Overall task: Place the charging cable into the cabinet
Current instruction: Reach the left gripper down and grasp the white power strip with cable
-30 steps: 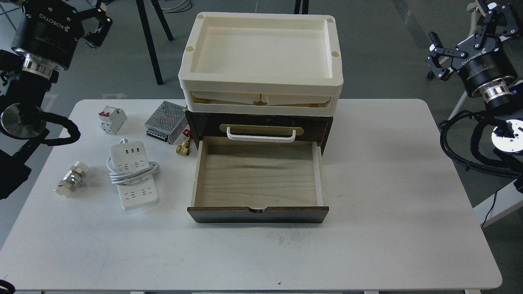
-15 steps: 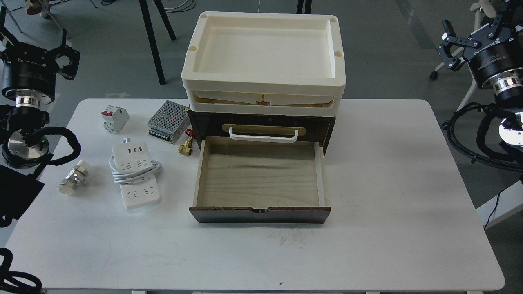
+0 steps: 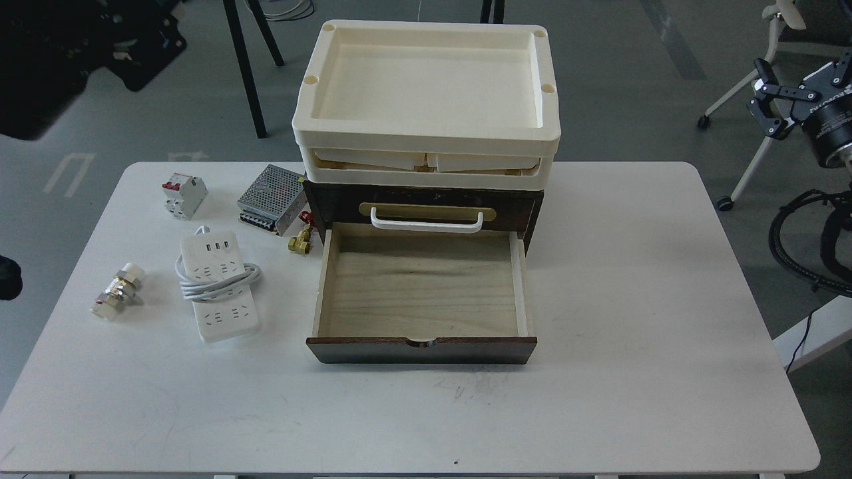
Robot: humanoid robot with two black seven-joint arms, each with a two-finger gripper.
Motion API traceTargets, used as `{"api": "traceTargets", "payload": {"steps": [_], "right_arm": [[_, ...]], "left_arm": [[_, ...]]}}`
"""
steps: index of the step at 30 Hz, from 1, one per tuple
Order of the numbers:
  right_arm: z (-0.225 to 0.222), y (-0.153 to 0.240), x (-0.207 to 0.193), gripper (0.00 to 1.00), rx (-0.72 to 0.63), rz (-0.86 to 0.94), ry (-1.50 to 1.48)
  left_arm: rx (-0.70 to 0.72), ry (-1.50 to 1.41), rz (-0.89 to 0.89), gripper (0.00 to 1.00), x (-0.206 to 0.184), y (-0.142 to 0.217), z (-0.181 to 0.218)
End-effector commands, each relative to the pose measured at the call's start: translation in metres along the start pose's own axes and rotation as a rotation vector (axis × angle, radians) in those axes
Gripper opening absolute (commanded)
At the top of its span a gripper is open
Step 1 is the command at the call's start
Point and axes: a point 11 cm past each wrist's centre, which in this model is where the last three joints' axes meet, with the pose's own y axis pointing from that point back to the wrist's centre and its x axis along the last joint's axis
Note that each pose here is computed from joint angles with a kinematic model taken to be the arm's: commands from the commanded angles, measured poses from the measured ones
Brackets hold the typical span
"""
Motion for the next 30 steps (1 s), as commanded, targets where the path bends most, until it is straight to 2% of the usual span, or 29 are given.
{"api": "traceTargets", "payload": {"steps": [1,5,7,10,13,22,25,30], "right_arm": [[-0.001,0.009,0.011,1.0,-0.009,0.023,0.012],[0.002,0.014,0.016,1.0,-0.019,0.035,0.015],[0.002,0.015,0.017,1.0,-0.023,0.036,0.018],[0.006,0.019,0.019,1.0,-0.03,0.042,0.014],[0.006,0.02,0.022,1.0,-0.031,0.049,0.02],[0.01,0.023,0.025,1.0,-0.041,0.057,0.022],[0.011,0.026,0.028,1.0,-0.045,0.066,0.023],[0.016,0.032,0.033,1.0,-0.057,0.078,0.022]], "left_arm": [[0.394,-0.462,-0.335,0.97,-0.041,0.03,-0.061],[0.733,-0.947,-0.665,0.96,-0.042,0.085,-0.136],[0.828,-1.094,-0.695,0.96,-0.022,0.113,-0.169],[0.883,-1.102,-0.576,0.96,0.003,0.126,-0.2],[0.929,-1.082,-0.542,0.96,0.013,0.132,-0.216],[0.907,-1.016,-0.597,0.92,-0.014,0.116,-0.262],[0.929,-1.015,-0.597,0.84,-0.016,0.124,-0.273],[0.98,-1.015,-0.603,0.58,-0.012,0.136,-0.29]]}}
